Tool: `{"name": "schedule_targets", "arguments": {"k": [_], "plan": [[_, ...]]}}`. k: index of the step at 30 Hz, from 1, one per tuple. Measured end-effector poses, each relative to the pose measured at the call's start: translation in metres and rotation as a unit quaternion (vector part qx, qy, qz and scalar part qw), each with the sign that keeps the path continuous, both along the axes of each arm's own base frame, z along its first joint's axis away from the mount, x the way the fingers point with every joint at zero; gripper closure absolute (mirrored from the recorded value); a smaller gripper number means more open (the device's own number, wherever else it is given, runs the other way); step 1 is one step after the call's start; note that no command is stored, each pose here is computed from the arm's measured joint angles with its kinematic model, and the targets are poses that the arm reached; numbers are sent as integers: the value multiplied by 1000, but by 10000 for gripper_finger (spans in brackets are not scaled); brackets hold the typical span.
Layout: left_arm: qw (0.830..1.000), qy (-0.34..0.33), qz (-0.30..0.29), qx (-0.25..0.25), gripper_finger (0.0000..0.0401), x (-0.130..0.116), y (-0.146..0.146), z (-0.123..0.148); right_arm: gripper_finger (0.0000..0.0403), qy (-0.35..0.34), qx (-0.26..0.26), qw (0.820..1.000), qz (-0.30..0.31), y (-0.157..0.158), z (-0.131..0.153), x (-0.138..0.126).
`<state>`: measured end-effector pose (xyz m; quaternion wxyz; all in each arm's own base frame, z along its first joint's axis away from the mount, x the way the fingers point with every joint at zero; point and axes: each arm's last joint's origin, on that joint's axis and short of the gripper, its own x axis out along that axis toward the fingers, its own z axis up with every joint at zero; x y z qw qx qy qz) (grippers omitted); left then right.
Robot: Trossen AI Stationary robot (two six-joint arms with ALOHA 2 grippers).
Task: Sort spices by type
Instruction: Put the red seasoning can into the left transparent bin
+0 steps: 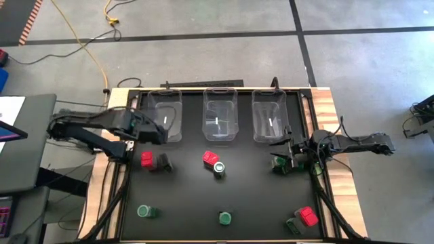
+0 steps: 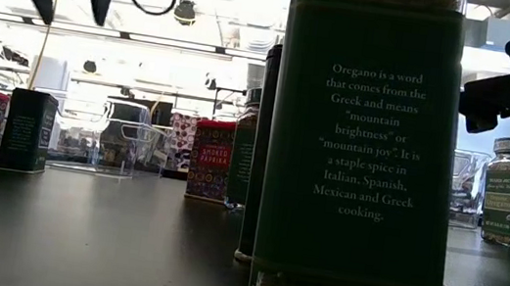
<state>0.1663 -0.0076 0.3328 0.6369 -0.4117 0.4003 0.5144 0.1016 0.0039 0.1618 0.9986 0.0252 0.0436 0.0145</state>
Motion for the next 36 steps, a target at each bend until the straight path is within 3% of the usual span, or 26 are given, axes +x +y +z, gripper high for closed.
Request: {"name": "schedule_targets", "arguments": {"k": [6, 11, 22, 36], "plan": [[993, 61, 38, -98, 50, 6, -16, -20, 196, 0, 0, 1000, 0, 0, 0, 0], [983, 93, 75, -138, 50, 2, -25, -41, 196, 0, 0, 1000, 0, 0, 0, 0], [978, 67, 103, -168, 50, -17, -25, -86, 196, 0, 0, 1000, 0, 0, 0, 0], [978, 69, 105, -165, 50, -29, -22, -110, 196, 0, 0, 1000, 0, 0, 0, 0]]}}
